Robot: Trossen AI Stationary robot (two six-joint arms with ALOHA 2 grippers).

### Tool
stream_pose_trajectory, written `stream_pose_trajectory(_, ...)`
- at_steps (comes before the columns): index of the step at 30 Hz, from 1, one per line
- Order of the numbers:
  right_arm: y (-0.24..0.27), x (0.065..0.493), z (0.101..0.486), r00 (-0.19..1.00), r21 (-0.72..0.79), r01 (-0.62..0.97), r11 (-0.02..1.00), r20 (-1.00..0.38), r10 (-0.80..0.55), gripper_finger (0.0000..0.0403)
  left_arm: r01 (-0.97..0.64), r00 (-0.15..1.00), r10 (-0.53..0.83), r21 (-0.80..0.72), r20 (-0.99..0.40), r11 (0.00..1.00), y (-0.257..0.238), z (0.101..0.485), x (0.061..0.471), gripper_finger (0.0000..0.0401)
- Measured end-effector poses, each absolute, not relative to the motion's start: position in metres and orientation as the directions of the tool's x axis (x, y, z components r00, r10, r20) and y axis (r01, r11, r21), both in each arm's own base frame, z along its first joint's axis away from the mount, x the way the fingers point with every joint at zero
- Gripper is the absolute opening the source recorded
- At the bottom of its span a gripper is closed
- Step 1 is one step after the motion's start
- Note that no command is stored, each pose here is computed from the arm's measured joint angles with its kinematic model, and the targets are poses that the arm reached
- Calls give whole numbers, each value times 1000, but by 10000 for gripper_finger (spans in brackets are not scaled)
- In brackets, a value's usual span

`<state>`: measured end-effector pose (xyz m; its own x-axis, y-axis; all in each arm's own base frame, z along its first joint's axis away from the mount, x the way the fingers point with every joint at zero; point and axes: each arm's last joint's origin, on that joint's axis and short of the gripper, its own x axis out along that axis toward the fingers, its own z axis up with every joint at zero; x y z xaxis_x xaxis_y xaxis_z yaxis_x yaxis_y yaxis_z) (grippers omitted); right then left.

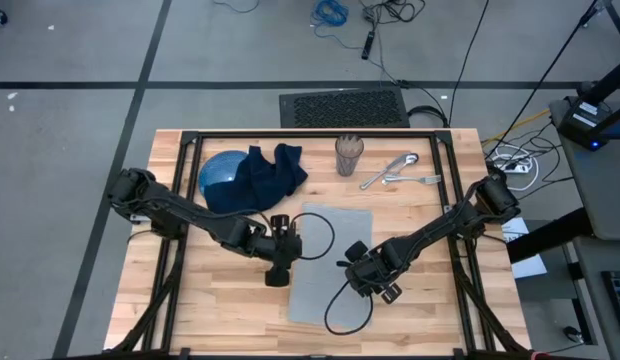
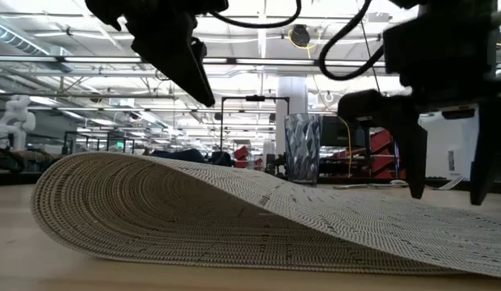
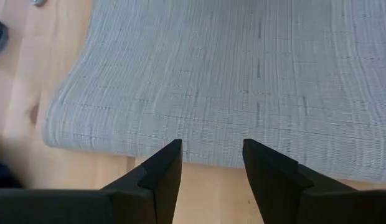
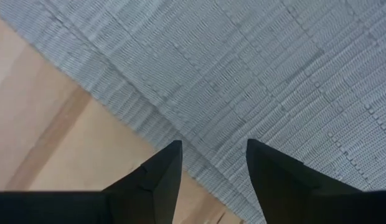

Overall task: Set table place
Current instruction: Prepare the gray placemat

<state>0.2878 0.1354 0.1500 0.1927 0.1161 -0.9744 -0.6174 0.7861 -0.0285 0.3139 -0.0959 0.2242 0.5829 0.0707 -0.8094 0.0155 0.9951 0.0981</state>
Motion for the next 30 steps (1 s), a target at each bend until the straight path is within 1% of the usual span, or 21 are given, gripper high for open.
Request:
stream_pose_trajectory(6, 130, 287, 142, 213, -30, -606, 795, -969, 125, 164, 30, 554, 40, 68, -832, 997, -94, 208, 308, 157)
stream_pose_trajectory(9, 129, 287, 139, 219, -30, -607, 794, -967, 131, 164, 34, 569, 26, 55, -822, 998, -94, 203, 308, 157)
stream_pose_trajectory(22, 128, 285, 135, 232, -35, -615, 788, -963, 138, 153, 32, 599, 17, 45, -801, 998, -95, 203, 310, 157)
stream_pose_trajectory(23, 128, 285, 135, 231, -34, -615, 788, -963, 139, 147, 32, 599, 17, 45, -801, 998, -95, 203, 310, 157)
stream_pose_trajectory(25, 128, 285, 135, 231, -34, -616, 787, -963, 140, 121, 32, 599, 17, 45, -801, 998, -95, 203, 310, 157)
stream_pose_trajectory(30, 129, 284, 134, 217, -3, -628, 778, -961, 172, 24, 31, 599, 18, 45, -800, 998, -94, 203, 310, 157)
